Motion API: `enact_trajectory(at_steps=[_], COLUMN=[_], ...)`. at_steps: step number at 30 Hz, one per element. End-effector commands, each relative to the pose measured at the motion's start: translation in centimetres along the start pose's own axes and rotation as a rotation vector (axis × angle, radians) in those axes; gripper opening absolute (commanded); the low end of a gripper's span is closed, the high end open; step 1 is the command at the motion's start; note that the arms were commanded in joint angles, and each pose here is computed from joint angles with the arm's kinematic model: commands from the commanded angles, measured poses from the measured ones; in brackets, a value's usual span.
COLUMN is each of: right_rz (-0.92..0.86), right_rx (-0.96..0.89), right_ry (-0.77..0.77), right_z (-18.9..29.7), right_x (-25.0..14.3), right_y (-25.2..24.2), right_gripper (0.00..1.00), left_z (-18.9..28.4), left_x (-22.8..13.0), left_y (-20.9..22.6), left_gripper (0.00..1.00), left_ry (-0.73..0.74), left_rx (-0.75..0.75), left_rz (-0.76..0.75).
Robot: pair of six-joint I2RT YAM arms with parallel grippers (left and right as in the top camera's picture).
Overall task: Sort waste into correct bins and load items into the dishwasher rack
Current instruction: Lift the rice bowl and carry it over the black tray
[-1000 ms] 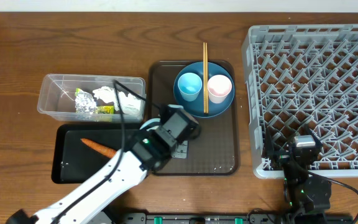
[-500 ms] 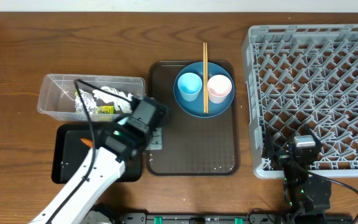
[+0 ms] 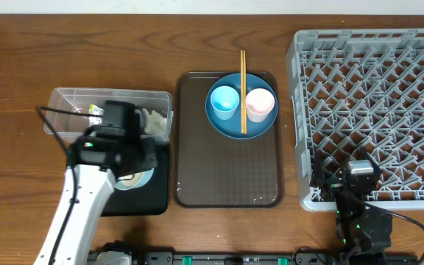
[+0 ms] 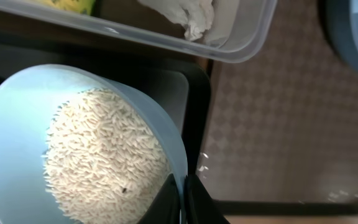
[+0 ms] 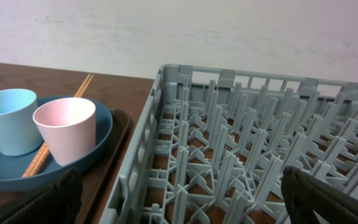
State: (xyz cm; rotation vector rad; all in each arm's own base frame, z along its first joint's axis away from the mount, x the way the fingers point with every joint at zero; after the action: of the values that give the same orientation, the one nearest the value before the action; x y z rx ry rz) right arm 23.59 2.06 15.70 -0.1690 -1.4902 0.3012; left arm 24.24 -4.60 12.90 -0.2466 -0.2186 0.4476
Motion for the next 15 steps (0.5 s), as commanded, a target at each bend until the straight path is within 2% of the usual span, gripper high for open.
enact_trajectory(at_steps=[1, 8, 15], right_rz=[0.005, 0.005, 0.005], right_rx=[-0.011, -0.011, -0.011], right_ry=[0.007, 0.007, 0.007], right_z=[0.0, 0.0, 0.0], right_x=[-0.2, -0.2, -0.2], right_y=[-0.2, -0.2, -0.2], right_gripper=[0.99, 0.99, 0.99], left_z=[1.4, 3.5, 5.0], left_x=[0.0, 0.7, 1.7], left_y=[-1.2, -0.1, 2.0], left_gripper=[0.06, 0.06, 0.06], left_ry=[0.058, 0.086, 0.053], left_rx=[-0.195, -0.410, -0.501], left_rz=[-0.035, 0.049, 0.179])
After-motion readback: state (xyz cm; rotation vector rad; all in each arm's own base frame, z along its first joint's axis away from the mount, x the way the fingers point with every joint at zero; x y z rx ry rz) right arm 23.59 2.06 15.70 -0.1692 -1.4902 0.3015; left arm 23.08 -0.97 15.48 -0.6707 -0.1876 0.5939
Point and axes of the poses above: each gripper's point midway between its finger pads, its own z axis back along the fingers, its own y axis along the line the jaws close on, x = y × z, the point moved 1 cm from there along z, back along the fingers, and after that the axes turned 14 degrees about z, right-handed, at the moved point
